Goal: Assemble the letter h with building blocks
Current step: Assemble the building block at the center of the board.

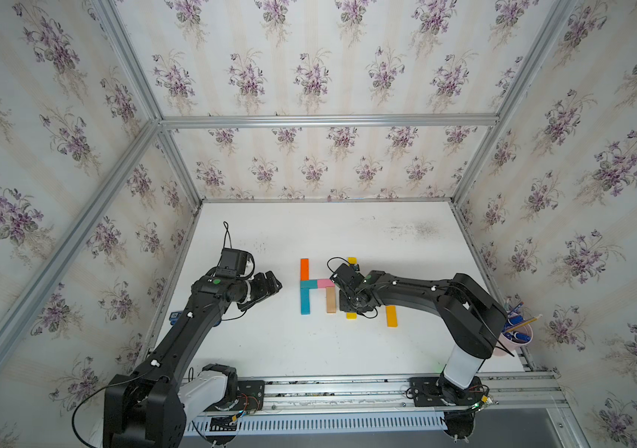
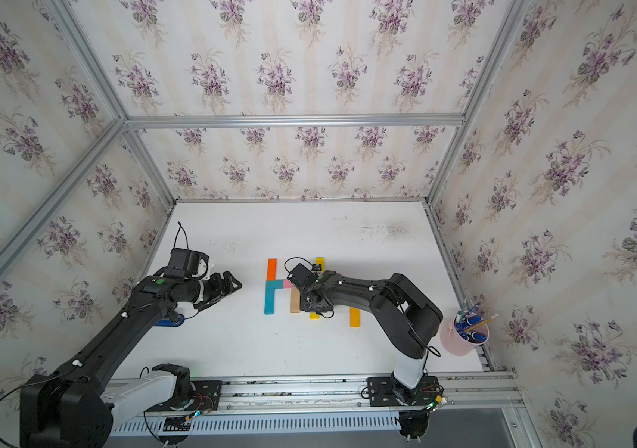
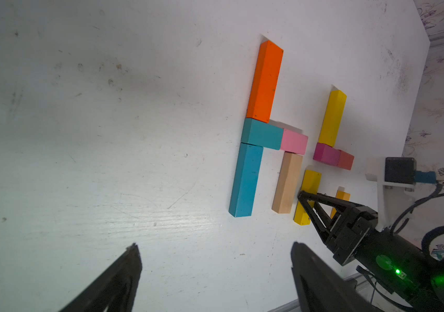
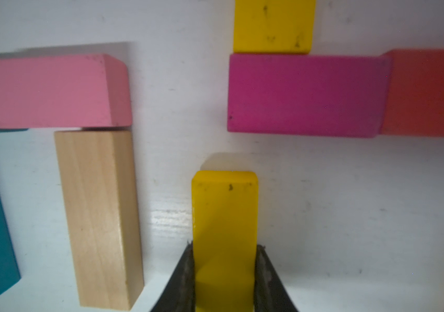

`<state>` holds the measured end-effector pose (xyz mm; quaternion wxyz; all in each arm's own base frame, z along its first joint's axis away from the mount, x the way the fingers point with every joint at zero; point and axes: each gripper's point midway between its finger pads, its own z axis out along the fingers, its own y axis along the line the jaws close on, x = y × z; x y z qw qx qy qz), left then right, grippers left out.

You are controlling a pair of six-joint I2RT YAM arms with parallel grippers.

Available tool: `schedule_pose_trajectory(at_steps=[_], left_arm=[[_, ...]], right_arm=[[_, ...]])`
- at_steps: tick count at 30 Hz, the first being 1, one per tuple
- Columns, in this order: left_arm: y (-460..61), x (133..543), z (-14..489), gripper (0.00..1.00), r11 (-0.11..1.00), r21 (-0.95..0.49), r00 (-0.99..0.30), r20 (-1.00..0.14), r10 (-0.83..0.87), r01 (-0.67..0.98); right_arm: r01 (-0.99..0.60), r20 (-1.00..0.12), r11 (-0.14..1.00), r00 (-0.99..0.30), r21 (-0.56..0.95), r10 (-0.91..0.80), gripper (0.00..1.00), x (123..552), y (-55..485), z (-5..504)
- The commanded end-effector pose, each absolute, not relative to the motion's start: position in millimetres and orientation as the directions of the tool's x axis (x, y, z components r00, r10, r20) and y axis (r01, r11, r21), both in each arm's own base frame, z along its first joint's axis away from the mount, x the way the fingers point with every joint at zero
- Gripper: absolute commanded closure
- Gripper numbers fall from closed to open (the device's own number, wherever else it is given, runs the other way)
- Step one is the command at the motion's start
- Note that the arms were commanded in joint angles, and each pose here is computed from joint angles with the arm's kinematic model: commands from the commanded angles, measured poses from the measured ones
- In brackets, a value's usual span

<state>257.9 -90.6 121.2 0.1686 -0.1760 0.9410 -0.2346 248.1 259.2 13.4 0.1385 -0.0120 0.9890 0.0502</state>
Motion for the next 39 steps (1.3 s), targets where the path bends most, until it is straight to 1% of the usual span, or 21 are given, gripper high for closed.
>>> schedule_pose_trajectory(at_steps=[1,10,14,15,19,20,22,23,24,25,30,32,39], left_arm=[[-90.7,259.2,121.5,0.11,0.830,-0.504,-0.881,-0.247,-0.405,-0.240],[-91.6,259.1,120.6,0.11,0.829,-0.506,-0.882,-0.244,-0.403,-0.239],[-91.2,259.3,120.3,0.11,0.830,-0.505,-0.882,-0.246,-0.402,-0.238],[-91.0,259.2,119.6,0.11,0.829,-0.504,-0.881,-0.244,-0.404,-0.241],[-91.2,258.8,119.8,0.11,0.829,-0.505,-0.882,-0.244,-0.404,-0.240],[-91.2,259.0,120.1,0.11,0.829,-0.505,-0.881,-0.245,-0.404,-0.239],[-91.1,258.9,120.8,0.11,0.830,-0.505,-0.881,-0.248,-0.403,-0.237],[-90.8,258.9,120.3,0.11,0.831,-0.503,-0.881,-0.249,-0.402,-0.237],[-90.8,259.0,120.1,0.11,0.831,-0.503,-0.881,-0.247,-0.402,-0.238],[-90.7,259.1,119.8,0.11,0.830,-0.504,-0.881,-0.247,-0.403,-0.238],[-91.3,259.4,118.5,0.11,0.829,-0.505,-0.882,-0.243,-0.403,-0.240],[-91.2,259.4,118.9,0.11,0.829,-0.505,-0.882,-0.244,-0.403,-0.239],[-90.8,259.0,119.3,0.11,0.831,-0.503,-0.883,-0.245,-0.401,-0.238]], right_arm=[[-0.013,-0.221,0.999,-0.975,0.051,-0.001,0.93,235.4,244.5,5.4],[0.001,-0.225,0.998,-0.974,0.056,0.014,0.93,241.5,240.0,8.6],[-0.002,-0.219,0.999,-0.976,0.051,0.009,0.91,241.5,239.8,7.2],[-0.003,-0.217,0.999,-0.976,0.050,0.008,0.89,242.0,240.4,6.6],[-0.007,-0.214,0.998,-0.977,0.058,0.005,0.66,243.1,243.9,8.0],[-0.006,-0.215,0.998,-0.977,0.059,0.007,0.61,242.7,243.6,9.0],[-0.004,-0.222,0.998,-0.975,0.065,0.011,0.53,243.1,243.6,12.7],[-0.004,-0.223,0.998,-0.975,0.068,0.011,0.51,242.2,243.5,14.1],[-0.005,-0.223,0.998,-0.975,0.069,0.011,0.51,241.7,243.4,14.7],[-0.004,-0.225,0.997,-0.974,0.074,0.013,0.53,241.9,243.8,16.1],[0.003,-0.225,0.997,-0.974,0.074,0.020,0.68,241.4,242.9,15.2],[0.010,-0.228,0.998,-0.973,0.067,0.025,0.72,242.7,242.3,13.8],[0.023,-0.237,0.998,-0.971,0.058,0.036,0.74,247.8,242.1,11.7]])
